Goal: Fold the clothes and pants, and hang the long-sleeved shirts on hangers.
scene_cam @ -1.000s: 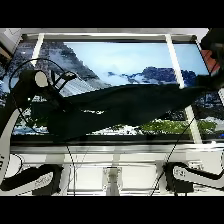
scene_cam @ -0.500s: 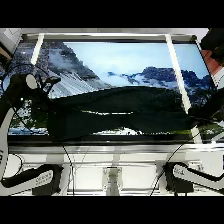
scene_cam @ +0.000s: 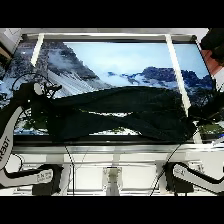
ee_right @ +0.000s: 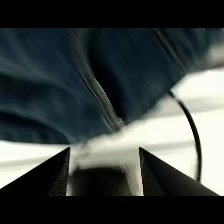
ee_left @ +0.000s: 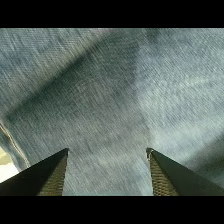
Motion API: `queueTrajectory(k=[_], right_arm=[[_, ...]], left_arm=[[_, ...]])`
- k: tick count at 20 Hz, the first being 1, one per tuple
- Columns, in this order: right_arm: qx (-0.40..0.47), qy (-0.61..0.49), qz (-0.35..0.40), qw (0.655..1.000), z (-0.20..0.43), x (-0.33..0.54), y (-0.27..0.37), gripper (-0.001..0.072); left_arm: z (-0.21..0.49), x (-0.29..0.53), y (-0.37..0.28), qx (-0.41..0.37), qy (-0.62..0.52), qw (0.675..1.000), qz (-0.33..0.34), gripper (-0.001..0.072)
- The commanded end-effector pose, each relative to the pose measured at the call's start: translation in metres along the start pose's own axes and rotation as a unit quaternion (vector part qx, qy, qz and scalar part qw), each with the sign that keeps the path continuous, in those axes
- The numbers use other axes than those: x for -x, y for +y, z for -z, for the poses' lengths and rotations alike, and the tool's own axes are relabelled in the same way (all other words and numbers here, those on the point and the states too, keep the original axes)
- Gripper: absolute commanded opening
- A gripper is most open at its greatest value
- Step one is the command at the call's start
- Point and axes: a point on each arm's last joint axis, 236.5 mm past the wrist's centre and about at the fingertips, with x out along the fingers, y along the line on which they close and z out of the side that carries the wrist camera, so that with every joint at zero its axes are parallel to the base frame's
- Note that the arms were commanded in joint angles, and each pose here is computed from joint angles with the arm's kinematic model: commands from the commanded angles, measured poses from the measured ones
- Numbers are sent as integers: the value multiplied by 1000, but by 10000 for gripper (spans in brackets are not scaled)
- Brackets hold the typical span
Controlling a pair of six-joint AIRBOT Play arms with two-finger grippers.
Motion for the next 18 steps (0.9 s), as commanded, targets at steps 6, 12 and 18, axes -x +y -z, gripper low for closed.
queueTrajectory(k=[6,12,18], right_arm=[[53,-155,-45,986,-86,0,60,481],[52,-143,-34,988,-98,-20,56,481],[53,-142,-30,988,-99,-22,54,481]], left_arm=[[-16,-30,27,36,-7,998,-41,491],[-8,-20,58,56,-1,993,-104,471],[9,-18,72,96,9,991,-87,470]])
